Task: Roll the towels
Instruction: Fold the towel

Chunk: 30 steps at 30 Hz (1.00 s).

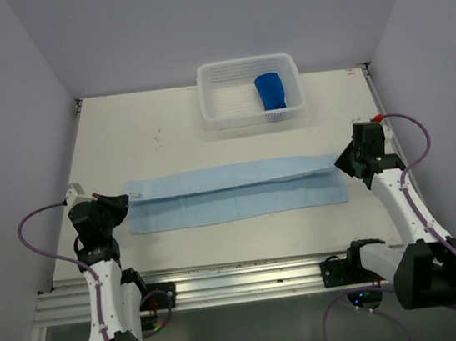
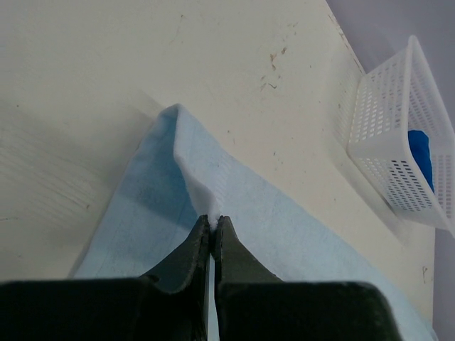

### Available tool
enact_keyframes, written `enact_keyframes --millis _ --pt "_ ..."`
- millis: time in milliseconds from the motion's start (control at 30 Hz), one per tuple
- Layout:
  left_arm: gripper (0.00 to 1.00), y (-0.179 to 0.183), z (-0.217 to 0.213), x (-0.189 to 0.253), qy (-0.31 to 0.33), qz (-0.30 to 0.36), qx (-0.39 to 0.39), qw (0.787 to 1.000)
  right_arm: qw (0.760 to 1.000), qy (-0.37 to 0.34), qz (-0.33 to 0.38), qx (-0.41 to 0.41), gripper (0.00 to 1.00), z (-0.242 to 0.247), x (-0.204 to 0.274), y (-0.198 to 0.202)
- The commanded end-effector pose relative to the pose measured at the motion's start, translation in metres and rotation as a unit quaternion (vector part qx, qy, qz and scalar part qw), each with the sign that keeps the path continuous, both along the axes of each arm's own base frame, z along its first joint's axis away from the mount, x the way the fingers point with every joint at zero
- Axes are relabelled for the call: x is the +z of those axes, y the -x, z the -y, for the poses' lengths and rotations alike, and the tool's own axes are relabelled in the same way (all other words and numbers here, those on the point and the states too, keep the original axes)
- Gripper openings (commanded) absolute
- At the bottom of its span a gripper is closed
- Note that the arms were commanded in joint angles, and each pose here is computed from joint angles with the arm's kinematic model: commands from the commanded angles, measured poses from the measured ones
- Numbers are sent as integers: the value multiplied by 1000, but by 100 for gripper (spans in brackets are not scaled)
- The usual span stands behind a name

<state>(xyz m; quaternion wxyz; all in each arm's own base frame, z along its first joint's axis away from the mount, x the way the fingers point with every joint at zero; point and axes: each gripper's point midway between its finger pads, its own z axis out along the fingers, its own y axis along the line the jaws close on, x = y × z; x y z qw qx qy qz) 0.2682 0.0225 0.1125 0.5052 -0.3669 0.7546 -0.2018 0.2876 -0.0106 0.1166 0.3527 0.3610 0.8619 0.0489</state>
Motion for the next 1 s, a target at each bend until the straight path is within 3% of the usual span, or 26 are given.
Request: enact_keyframes --millis 0,233,600,967 --pt "0 7 -2 -6 -10 -10 0 1000 1000 17 -4 -9 0 8 1 10" --pt "0 12 0 11 -23 4 -4 1000 1000 15 -3 -8 0 7 0 22" --pt "0 8 1 31 -22 15 -9 1000 996 28 89 -6 0 8 43 27" --pt "0 14 0 20 -20 -5 -5 1000 998 56 18 -18 0 20 14 51"
